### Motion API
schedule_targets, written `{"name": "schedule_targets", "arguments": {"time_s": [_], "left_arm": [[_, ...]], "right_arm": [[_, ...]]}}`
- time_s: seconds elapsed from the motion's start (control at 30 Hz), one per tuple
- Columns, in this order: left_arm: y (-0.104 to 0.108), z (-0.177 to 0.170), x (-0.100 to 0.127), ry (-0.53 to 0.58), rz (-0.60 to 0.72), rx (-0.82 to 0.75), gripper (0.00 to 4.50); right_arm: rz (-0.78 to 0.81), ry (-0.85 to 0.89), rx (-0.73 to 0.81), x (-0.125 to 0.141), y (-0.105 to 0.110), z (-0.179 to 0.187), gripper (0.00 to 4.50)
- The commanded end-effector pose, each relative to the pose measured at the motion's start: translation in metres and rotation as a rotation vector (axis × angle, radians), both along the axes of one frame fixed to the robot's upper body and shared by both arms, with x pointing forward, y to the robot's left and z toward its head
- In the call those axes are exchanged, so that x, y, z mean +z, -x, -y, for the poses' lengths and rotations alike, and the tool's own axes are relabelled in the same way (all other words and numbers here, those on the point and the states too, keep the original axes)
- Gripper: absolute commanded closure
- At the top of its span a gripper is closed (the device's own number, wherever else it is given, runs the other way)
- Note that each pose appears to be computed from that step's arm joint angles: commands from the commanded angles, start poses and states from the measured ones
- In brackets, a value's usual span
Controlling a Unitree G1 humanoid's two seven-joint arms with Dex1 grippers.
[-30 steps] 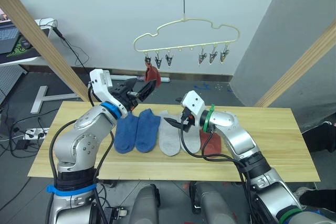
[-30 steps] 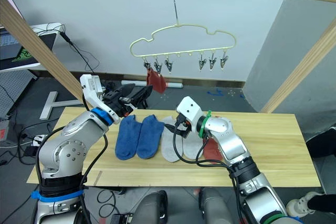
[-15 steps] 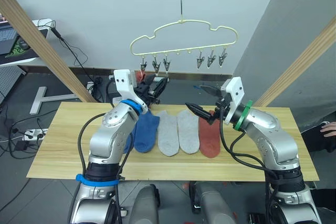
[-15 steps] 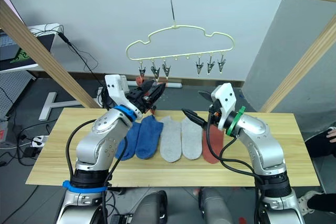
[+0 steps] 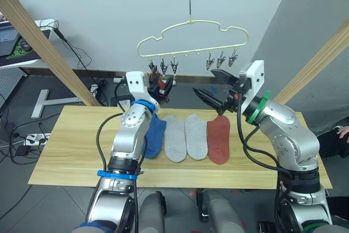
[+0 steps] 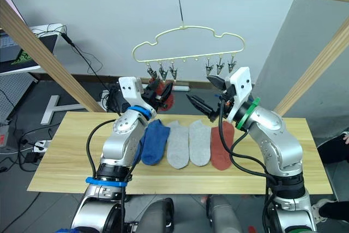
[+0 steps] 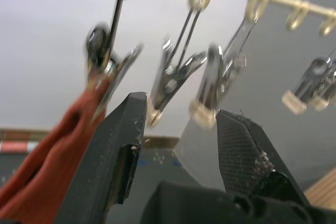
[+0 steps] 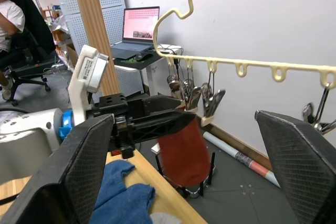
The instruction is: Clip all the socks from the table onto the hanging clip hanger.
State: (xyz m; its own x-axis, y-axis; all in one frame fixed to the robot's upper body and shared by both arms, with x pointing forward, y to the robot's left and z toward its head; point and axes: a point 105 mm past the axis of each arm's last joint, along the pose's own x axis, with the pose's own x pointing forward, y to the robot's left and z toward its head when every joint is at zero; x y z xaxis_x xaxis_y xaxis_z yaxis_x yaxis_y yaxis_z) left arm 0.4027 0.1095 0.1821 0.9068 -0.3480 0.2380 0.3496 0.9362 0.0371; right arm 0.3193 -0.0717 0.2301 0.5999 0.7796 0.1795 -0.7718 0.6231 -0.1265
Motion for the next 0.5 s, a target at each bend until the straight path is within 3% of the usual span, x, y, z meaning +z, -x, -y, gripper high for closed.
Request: {"name": "schedule_targets", "arguments": {"time_s": [0.03,0.5], "left_arm": [[-0.001,0.001,0.015,-0.011,0.074,0.013,2.09],[-0.013,-0.001,0.024,-0.067,0.134,0.094,2.09]], "right_arm": [[0.069,-0.008,-0.007,0.016,0.007,0.004,0.00],[0.061,-0.011,-0.017,0.016,0.006,0.005,0.00]]}}
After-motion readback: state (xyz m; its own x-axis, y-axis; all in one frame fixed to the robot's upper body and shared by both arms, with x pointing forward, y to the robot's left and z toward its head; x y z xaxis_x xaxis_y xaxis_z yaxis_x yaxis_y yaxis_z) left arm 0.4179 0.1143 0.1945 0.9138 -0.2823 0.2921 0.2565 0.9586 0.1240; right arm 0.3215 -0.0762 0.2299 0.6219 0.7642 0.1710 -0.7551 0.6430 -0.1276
